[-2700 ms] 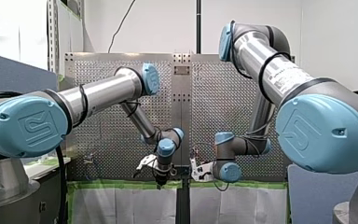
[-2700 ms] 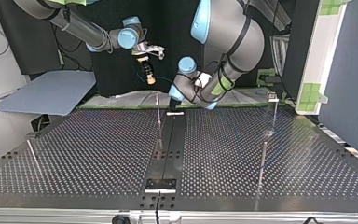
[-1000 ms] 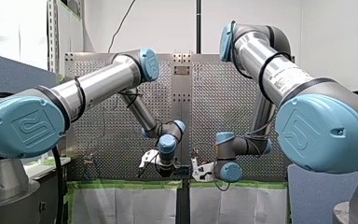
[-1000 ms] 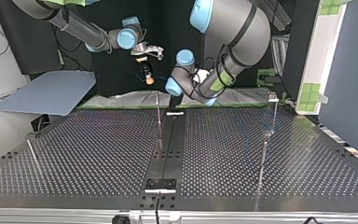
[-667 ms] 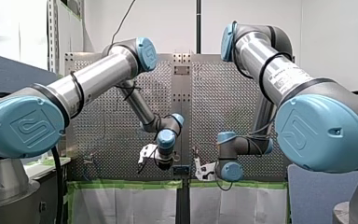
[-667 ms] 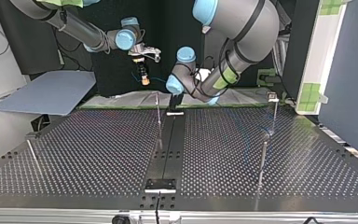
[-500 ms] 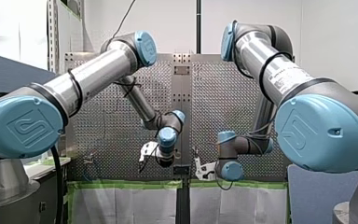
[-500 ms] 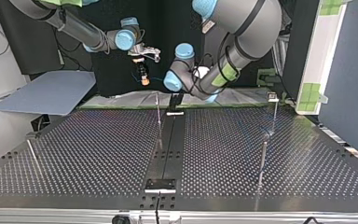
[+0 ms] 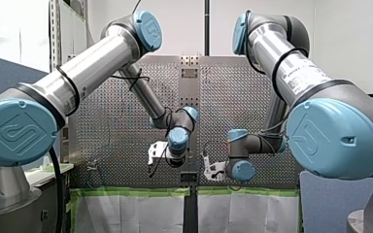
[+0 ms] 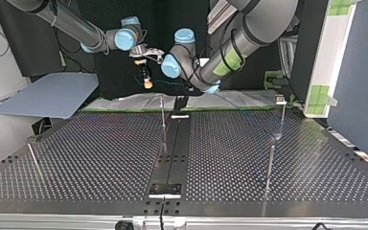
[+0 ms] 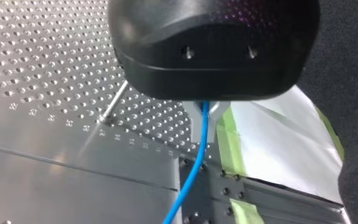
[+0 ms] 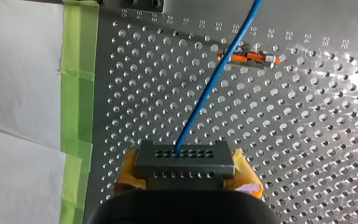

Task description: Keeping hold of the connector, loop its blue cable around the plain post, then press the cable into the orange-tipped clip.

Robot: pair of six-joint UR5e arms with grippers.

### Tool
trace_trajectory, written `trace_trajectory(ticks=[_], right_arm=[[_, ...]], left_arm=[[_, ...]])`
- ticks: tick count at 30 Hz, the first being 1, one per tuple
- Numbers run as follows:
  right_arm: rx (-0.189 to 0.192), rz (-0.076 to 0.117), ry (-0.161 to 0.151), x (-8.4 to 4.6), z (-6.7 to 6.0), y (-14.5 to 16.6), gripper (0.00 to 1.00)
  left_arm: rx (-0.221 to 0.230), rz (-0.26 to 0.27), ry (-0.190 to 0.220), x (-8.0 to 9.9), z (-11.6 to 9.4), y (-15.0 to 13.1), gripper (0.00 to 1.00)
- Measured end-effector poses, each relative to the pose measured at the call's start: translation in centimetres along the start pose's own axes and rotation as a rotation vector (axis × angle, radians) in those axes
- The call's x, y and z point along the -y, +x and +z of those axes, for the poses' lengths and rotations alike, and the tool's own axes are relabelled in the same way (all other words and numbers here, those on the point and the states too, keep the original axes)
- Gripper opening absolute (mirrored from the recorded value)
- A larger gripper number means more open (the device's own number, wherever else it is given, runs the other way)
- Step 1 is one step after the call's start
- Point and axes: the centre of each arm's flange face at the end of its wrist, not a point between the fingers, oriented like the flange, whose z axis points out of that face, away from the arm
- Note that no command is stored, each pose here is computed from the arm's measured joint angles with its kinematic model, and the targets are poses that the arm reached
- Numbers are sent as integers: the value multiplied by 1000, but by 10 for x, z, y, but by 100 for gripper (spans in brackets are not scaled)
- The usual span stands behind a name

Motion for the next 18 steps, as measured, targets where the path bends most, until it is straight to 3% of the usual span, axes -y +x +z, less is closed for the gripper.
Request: trace_trajectory(ticks=[7, 14, 18], right_arm=[[-1, 19, -17, -7, -3, 1, 0], [-51, 76, -40, -22, -4, 18, 0], [-57, 93, -34, -25, -3, 19, 0]], left_arm=[[4, -24, -2, -9, -6, 25, 2], [6, -39, 3, -17, -11, 45, 2], [24, -61, 31, -14, -9, 47, 2]])
